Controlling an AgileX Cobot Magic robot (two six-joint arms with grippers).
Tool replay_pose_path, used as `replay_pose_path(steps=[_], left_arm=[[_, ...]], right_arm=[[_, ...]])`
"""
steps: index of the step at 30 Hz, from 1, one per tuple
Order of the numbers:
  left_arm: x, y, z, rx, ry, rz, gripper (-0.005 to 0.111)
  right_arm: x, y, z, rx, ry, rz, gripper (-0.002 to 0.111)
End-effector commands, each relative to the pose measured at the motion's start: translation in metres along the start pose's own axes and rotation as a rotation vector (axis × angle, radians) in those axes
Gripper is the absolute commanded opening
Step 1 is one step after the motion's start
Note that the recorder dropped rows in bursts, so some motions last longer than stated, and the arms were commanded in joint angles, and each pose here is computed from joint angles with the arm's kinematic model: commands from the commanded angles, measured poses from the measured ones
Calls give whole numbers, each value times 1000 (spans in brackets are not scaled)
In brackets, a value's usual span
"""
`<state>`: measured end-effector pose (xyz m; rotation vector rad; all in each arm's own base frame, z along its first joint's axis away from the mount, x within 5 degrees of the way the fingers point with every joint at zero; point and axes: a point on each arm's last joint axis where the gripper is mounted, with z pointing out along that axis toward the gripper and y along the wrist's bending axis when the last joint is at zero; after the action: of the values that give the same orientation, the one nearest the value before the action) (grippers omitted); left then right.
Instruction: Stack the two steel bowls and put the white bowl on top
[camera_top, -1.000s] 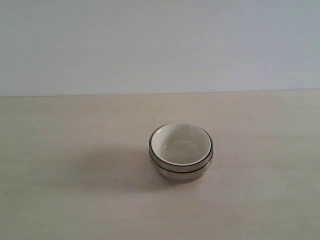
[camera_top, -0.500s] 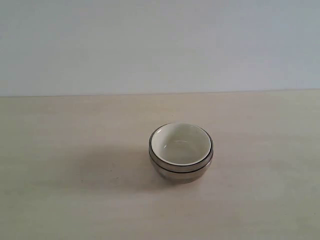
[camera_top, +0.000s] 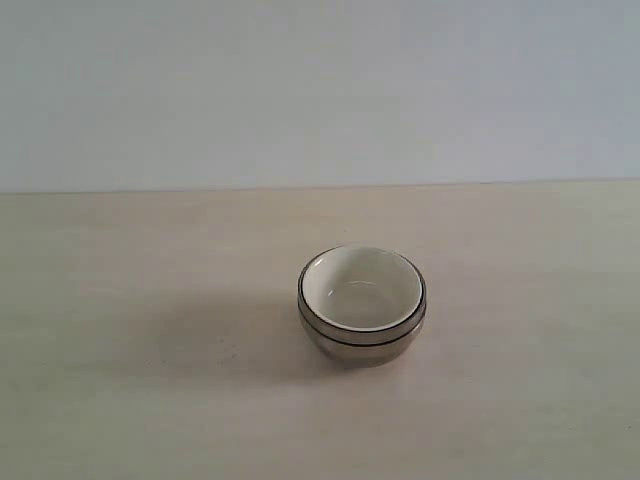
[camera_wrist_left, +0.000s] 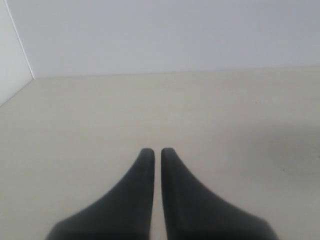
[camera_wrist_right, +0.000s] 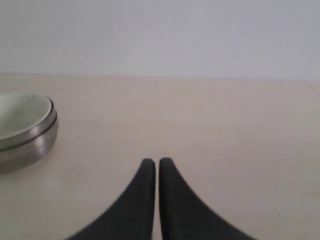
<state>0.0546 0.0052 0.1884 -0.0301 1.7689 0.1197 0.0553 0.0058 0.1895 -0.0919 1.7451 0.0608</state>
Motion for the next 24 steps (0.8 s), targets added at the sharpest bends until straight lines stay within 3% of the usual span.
replay_pose_path(steps=[1, 24], left_arm=[[1, 0, 0, 0, 1, -14, 4], [1, 0, 0, 0, 1, -14, 4]], right_arm=[[7, 0, -1, -2, 73, -30, 0], [7, 0, -1, -3, 73, -56, 0]])
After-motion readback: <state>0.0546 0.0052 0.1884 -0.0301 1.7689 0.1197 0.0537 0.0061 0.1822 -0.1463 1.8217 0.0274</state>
